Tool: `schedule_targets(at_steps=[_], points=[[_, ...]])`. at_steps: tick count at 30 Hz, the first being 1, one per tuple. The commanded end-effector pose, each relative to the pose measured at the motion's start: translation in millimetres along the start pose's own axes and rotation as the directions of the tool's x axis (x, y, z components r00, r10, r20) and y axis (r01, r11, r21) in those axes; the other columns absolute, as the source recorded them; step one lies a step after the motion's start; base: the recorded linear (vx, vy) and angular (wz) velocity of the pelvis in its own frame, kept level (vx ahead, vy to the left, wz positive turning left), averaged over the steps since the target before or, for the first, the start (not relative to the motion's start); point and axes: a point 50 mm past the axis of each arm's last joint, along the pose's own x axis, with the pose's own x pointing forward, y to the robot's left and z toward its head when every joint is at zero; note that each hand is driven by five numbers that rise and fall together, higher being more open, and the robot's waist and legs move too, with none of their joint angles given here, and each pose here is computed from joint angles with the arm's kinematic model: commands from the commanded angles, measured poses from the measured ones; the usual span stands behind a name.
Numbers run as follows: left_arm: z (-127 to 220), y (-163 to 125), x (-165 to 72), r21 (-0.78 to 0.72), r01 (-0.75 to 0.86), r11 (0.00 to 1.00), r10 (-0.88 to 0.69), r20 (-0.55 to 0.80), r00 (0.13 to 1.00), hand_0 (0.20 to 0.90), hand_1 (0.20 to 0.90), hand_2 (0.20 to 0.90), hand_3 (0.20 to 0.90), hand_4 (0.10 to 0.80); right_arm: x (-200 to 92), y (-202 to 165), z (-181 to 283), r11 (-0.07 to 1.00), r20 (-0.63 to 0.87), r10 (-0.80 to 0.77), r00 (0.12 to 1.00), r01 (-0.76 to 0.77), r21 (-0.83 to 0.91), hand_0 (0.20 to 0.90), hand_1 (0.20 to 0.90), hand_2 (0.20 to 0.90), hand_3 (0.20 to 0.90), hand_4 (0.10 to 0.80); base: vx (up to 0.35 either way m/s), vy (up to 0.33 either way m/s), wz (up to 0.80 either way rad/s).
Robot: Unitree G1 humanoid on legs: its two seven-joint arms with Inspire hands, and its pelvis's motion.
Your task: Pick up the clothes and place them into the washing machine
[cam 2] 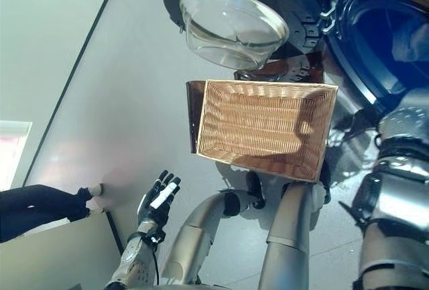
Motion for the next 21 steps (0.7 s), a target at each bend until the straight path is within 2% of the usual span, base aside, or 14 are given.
schedule_targets(at_steps=[1, 10, 21], points=[[21.4, 40.1, -4.4, 0.01, -0.164, 0.986, 0.162, 0.114, 0.98, 0.9, 0.9, 0.9, 0.9, 0.8, -18.9, -22.1, -10.7, 0.987, 0.104, 0.097, 0.99, -0.082, -0.136, 0.9, 0.9, 0.9, 0.9, 0.8, -0.01, 0.081, -0.05], [21.2, 46.2, -6.6, 0.01, -0.192, 0.981, 0.19, 0.118, 0.975, 0.9, 0.9, 0.9, 0.9, 0.8, -54.9, -55.9, -51.6, 0.98, -0.016, 0.086, 0.996, -0.087, -0.181, 0.9, 0.9, 0.9, 0.9, 0.8, -0.003, 0.037, -0.03], [21.1, 50.7, -7.9, 0.008, -0.217, 0.976, 0.215, 0.119, 0.969, 0.9, 0.9, 0.9, 0.9, 0.8, -68.9, -68.8, -63.7, 0.97, -0.066, 0.116, 0.991, -0.127, -0.205, 0.9, 0.9, 0.9, 0.9, 0.8, -0.002, 0.011, -0.05]])
